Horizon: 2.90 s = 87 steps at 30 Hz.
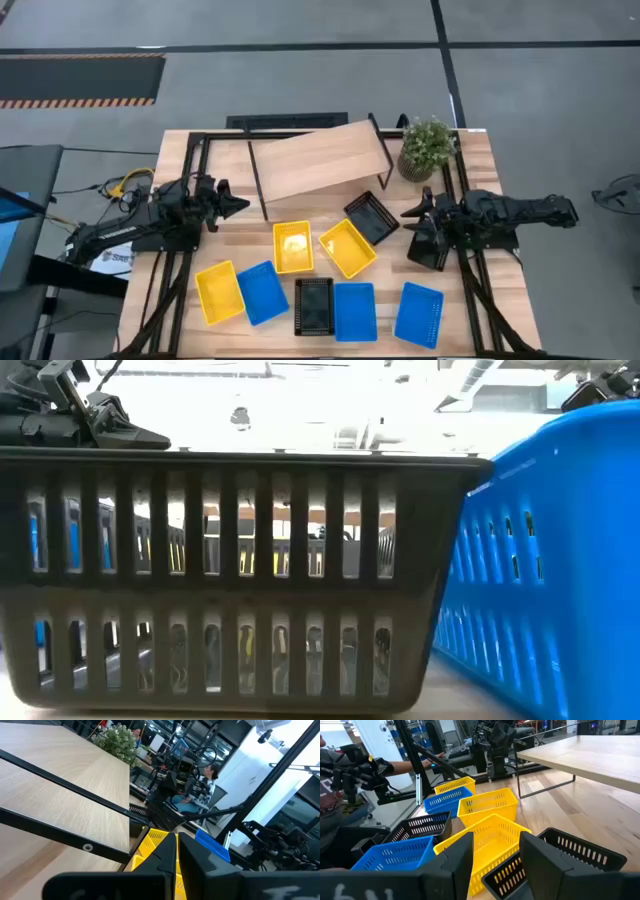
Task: Stack baskets on shelf by color
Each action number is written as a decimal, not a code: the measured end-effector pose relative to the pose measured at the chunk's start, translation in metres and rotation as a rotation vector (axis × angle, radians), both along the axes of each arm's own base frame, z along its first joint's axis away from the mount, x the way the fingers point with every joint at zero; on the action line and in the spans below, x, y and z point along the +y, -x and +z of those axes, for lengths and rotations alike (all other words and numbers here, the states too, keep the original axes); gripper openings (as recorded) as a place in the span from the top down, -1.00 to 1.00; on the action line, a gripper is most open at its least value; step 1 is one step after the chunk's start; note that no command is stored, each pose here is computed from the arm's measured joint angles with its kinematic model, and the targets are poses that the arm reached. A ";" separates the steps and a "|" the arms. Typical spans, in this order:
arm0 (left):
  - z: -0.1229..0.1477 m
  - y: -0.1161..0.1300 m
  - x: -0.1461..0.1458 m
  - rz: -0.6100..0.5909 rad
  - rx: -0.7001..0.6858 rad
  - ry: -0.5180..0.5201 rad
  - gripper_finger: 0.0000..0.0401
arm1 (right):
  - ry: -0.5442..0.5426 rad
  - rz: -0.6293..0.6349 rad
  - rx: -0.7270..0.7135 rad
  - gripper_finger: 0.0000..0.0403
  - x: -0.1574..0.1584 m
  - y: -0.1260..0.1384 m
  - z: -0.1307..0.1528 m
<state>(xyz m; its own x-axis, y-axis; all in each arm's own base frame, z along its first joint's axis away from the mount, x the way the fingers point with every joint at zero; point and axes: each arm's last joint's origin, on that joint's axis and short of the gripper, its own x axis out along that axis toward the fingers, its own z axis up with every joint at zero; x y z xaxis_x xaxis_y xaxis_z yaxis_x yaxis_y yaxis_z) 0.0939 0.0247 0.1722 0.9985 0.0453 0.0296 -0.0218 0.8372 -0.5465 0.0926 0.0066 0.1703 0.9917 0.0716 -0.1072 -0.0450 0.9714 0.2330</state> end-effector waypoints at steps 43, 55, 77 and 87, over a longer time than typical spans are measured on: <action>0.000 0.000 0.000 0.000 0.000 0.000 0.98 | 0.000 -0.001 -0.002 0.09 0.000 0.000 0.000; 0.000 0.000 0.000 0.000 0.000 0.000 0.98 | -0.002 -0.001 -0.034 0.09 0.000 -0.001 0.002; 0.000 0.000 0.004 0.124 -0.008 0.065 0.98 | -0.074 -0.005 -0.130 0.09 0.000 -0.001 0.012; 0.000 0.001 0.006 0.210 -0.032 0.166 0.98 | -0.170 -0.014 -0.207 0.09 -0.001 0.000 0.020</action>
<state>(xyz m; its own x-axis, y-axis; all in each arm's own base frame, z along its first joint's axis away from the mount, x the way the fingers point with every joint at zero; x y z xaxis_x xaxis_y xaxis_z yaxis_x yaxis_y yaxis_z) 0.0929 0.0309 0.1727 0.9654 0.2583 0.0359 -0.1660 0.7150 -0.6791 0.0928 0.0056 0.1907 0.9922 0.0576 0.1104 -0.0956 0.9201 0.3798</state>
